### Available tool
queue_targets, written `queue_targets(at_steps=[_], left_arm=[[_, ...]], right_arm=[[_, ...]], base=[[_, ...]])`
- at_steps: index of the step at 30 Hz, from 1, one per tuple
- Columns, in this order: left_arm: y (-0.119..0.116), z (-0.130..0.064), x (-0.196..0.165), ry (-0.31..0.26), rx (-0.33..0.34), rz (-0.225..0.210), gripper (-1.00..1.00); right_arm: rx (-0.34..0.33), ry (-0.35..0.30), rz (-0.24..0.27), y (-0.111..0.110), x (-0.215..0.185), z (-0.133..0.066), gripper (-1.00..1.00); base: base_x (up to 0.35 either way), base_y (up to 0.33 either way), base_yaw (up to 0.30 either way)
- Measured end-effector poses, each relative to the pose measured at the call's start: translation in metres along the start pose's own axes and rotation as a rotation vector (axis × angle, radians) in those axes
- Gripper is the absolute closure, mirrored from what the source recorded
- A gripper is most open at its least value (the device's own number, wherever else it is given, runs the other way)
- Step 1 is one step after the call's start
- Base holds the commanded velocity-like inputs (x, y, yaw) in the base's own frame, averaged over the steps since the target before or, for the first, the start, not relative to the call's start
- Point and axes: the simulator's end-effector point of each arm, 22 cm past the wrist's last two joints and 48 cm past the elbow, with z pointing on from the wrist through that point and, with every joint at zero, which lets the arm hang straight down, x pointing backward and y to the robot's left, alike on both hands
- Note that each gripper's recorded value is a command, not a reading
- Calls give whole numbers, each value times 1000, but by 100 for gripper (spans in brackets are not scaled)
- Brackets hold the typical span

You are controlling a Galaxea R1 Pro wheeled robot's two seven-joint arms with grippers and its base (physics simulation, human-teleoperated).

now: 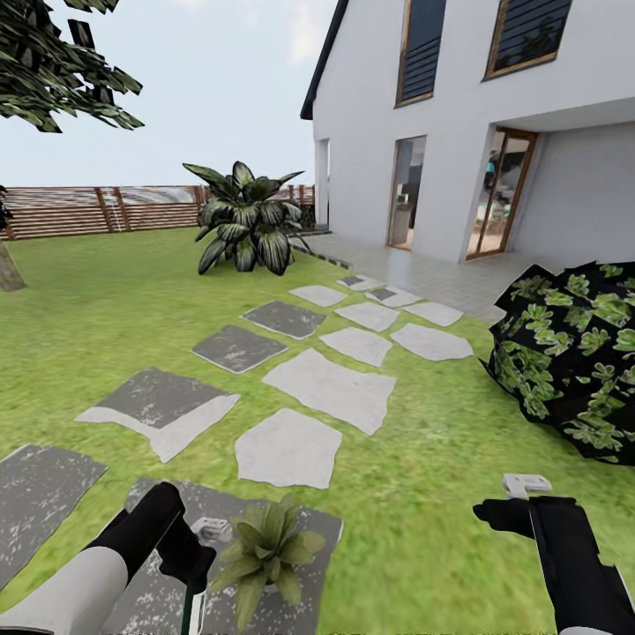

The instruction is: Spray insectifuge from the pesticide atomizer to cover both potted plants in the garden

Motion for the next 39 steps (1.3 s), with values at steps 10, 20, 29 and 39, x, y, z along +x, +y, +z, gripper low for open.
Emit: queue_targets(at_steps=[10,20,29,39], left_arm=[[6,20,2,15,4,-5,100],[8,28,2,15,5,-6,100],[8,28,0,13,4,-4,100],[8,28,2,15,4,-6,100]], right_arm=[[0,12,-3,3,12,17,-100],[1,12,-3,3,16,24,-100],[0,14,-3,3,17,24,-100],[1,17,-6,4,18,25,-100]], base=[[0,0,0],[0,0,0],[0,61,-114],[-37,256,-121]])
